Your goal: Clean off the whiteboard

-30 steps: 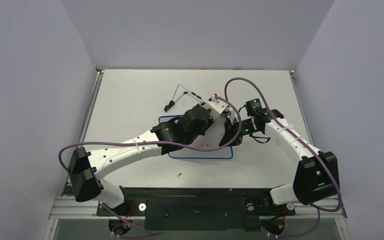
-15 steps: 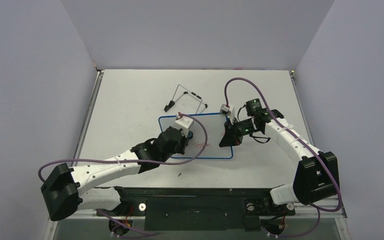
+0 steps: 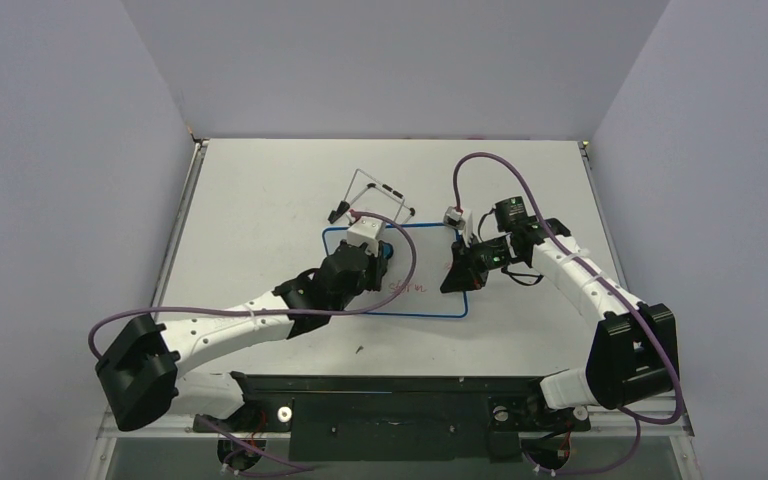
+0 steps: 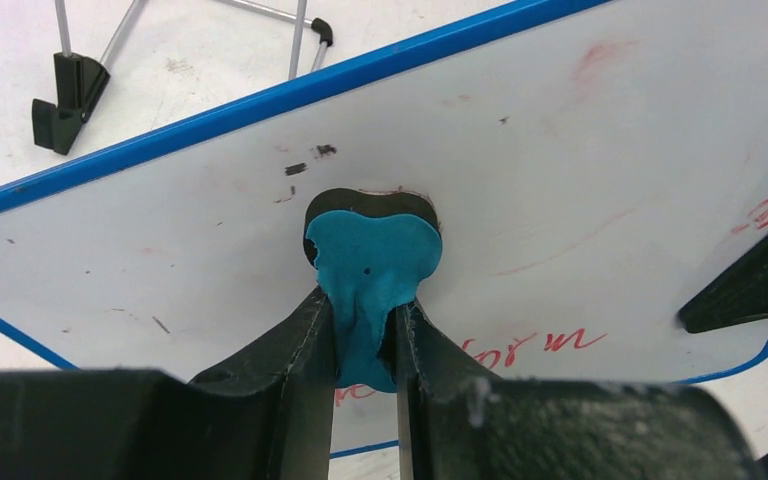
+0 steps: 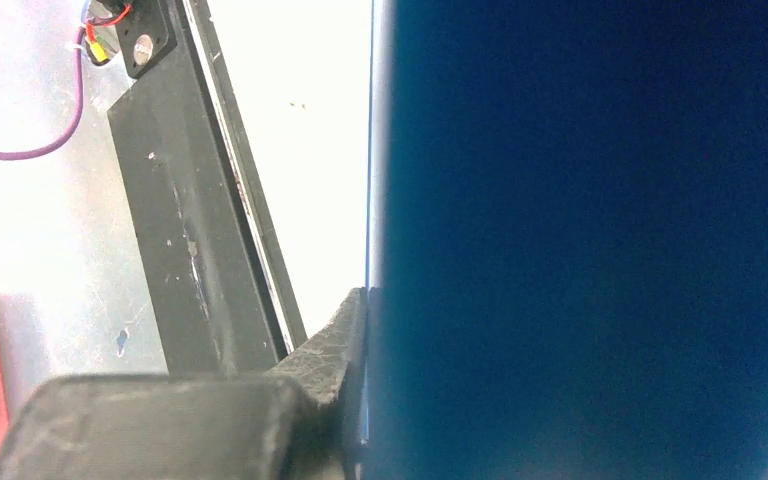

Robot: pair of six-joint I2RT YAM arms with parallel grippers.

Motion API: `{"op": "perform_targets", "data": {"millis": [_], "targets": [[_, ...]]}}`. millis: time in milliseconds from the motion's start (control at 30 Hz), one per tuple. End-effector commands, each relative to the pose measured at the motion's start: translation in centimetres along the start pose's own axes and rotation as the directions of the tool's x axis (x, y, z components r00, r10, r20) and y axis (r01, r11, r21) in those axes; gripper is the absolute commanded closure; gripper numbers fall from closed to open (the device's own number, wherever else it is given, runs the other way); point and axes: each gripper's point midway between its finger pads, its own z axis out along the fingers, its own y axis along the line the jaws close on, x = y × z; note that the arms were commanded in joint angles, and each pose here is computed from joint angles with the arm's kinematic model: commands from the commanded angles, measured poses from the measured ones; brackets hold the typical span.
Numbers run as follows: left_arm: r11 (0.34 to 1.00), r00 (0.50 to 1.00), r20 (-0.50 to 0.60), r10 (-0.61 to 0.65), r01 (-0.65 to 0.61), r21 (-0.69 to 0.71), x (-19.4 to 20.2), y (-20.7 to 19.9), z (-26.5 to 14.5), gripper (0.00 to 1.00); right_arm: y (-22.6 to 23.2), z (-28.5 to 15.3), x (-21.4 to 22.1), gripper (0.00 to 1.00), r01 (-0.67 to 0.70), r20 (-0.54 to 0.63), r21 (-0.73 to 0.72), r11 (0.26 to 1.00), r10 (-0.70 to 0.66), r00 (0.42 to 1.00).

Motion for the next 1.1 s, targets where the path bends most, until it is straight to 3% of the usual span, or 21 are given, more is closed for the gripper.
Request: {"op": "perform_targets", "data": {"millis": [0, 233, 400, 533, 733, 900, 1067], "targets": [[0.995, 0.984, 0.158, -0.077, 0.066, 0.079, -5.7, -3.8, 0.2, 1.00, -0.1, -0.4, 0.3, 1.00, 0.057, -0.026, 0.036, 0.998, -0.056, 0.998], [0.994, 0.974, 0.219, -0.064, 0.043, 0.102, -10.2, -7.5, 0.6, 1.00, 0.0, -0.3, 0.4, 1.00, 0.057, -0.029, 0.032, 0.998, -0.056, 0.998], [0.997, 0.983, 0.180, -0.022, 0.008, 0.075, -10.1, -9.6, 1.7, 1.00, 0.0, -0.4, 0.3, 1.00, 0.060, -0.025, 0.032, 0.998, -0.059, 0.998], [1.000, 0.985, 0.172, -0.014, 0.018, -0.023, -9.5, -7.6, 1.9, 1.00, 0.1, -0.4, 0.3, 1.00, 0.061, -0.021, 0.031, 0.998, -0.061, 0.998], [0.979, 0.983, 0.185, -0.012, 0.049, -0.197, -9.1, -1.4, 1.1, 1.00, 0.2, -0.4, 0.2, 1.00, 0.064, -0.019, 0.030, 0.998, -0.063, 0.998], [0.964, 0.980, 0.195, -0.034, 0.084, -0.254, -9.2, 1.9, 1.2, 1.00, 0.2, -0.5, 0.2, 1.00, 0.066, -0.018, 0.032, 0.997, -0.065, 0.998], [0.966, 0.981, 0.187, -0.053, 0.098, -0.241, -9.1, 2.4, 1.4, 1.00, 0.2, -0.5, 0.2, 1.00, 0.067, -0.019, 0.032, 0.997, -0.067, 0.998]]}}
